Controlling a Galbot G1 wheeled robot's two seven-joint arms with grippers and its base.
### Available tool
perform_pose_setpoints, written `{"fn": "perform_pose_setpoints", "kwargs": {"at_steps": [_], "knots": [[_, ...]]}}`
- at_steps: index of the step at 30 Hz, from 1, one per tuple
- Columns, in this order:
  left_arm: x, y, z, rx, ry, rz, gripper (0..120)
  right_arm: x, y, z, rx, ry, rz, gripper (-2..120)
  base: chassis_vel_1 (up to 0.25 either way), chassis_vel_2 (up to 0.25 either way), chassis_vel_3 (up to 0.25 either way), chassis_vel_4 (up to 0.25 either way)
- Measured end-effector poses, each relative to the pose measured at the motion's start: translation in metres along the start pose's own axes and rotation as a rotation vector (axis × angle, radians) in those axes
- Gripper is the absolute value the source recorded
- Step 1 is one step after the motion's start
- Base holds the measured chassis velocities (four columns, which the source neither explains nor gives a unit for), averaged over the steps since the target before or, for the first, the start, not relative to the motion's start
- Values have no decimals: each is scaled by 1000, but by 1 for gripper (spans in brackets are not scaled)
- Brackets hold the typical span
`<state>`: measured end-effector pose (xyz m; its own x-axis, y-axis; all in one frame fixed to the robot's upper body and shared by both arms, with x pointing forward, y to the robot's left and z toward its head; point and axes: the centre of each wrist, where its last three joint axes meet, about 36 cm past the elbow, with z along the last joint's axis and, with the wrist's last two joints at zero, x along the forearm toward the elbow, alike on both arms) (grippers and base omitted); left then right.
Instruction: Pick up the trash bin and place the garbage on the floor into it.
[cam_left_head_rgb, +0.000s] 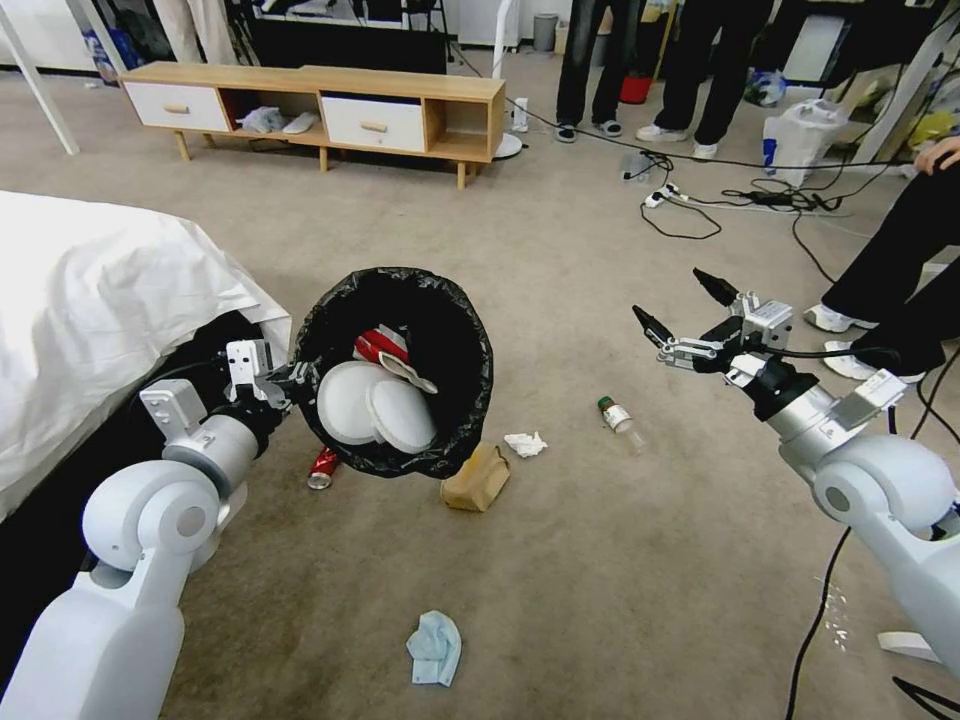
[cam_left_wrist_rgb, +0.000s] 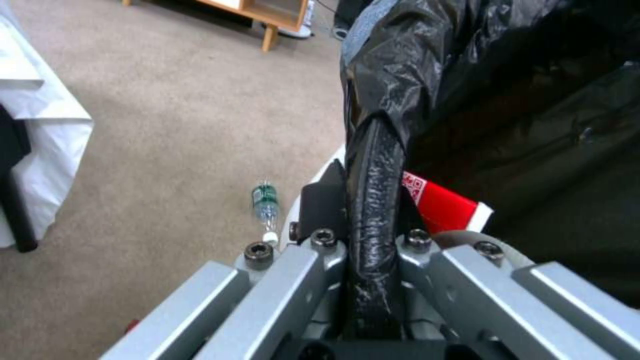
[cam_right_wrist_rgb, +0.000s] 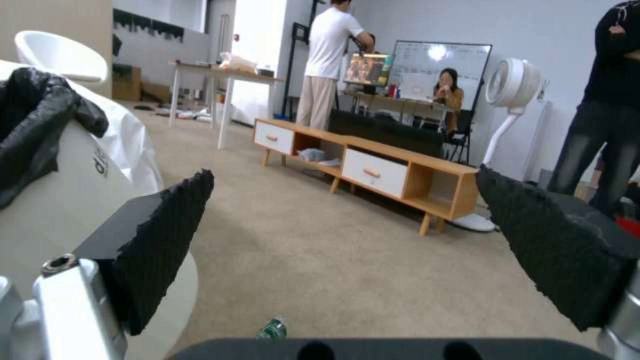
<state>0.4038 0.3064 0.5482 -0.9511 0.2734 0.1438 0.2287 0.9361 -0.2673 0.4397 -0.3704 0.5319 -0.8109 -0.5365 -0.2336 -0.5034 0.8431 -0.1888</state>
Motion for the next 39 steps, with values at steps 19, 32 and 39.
{"fn": "perform_pose_setpoints", "kwargs": {"at_steps": [19, 32, 39], "knots": [[29, -2, -10, 1, 16, -28, 2, 3, -9, 8, 0, 14, 14, 100, 0, 0, 0, 0], [33, -2, -10, 3, 14, -30, 2, 1, -10, 9, 0, 11, 14, 100, 0, 0, 0, 0], [35, -3, -10, 6, 16, -24, 2, 2, -10, 9, 1, 11, 15, 100, 0, 0, 0, 0]]}}
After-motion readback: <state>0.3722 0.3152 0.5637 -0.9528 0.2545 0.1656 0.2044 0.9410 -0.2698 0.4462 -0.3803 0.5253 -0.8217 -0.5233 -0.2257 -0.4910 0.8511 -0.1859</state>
